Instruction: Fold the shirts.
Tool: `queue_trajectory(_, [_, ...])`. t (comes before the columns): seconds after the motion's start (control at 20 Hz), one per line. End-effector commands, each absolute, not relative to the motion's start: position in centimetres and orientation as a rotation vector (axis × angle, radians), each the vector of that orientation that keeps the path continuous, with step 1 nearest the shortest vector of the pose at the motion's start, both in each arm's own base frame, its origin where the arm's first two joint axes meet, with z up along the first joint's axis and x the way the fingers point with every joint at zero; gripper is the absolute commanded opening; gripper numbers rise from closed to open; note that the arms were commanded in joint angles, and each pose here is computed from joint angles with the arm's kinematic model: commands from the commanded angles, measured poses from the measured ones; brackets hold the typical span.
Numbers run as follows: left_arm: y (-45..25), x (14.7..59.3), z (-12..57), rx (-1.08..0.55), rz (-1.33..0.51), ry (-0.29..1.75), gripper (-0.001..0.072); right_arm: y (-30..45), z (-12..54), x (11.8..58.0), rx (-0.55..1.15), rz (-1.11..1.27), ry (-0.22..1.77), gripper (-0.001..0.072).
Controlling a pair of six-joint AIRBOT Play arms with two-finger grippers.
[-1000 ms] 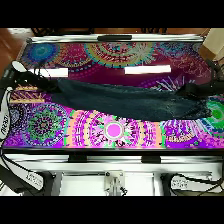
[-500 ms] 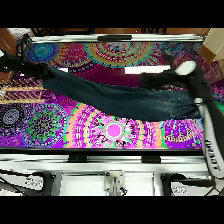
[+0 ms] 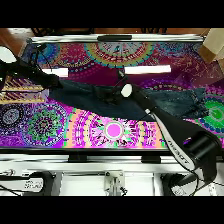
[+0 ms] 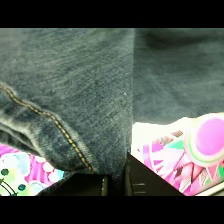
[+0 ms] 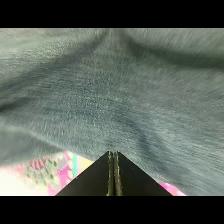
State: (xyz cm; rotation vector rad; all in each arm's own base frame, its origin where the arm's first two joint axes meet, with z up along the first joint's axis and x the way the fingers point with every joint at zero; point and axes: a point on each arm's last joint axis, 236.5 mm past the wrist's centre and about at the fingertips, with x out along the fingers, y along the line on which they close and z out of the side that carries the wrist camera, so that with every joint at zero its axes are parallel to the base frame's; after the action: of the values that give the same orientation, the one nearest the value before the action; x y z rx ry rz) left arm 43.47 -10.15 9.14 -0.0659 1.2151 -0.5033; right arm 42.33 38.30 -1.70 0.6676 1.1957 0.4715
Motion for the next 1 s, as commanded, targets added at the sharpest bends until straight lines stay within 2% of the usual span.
queue_trajectory(0.0, [-12.0, 41.5, 11.4, -0.017, -0.545, 1.185, 0.0068, 41.5, -4.1, 41.1, 0.734, 0.433, 1.215, 0.0088])
queue_trajectory(0.35, [-13.0, 38.8, 16.9, 0.030, -0.575, 1.070, 0.0069, 43.2, -5.4, 41.2, 0.857, 0.356, 1.210, 0.0087])
queue_trajectory(0.65, [-13.8, 38.5, 17.8, 0.024, -0.591, 1.040, 0.0069, 46.0, -6.1, 39.3, 0.892, 0.361, 1.213, 0.0088])
queue_trajectory(0.75, [-13.9, 39.9, 18.6, 0.013, -0.572, 0.976, 0.0069, 43.8, -5.1, 40.2, 0.806, 0.365, 1.200, 0.0089])
queue_trajectory(0.95, [-16.1, 43.4, 20.2, -0.066, -0.575, 0.829, 0.0069, 31.3, -2.2, 43.1, 0.416, 0.238, 1.167, 0.0089])
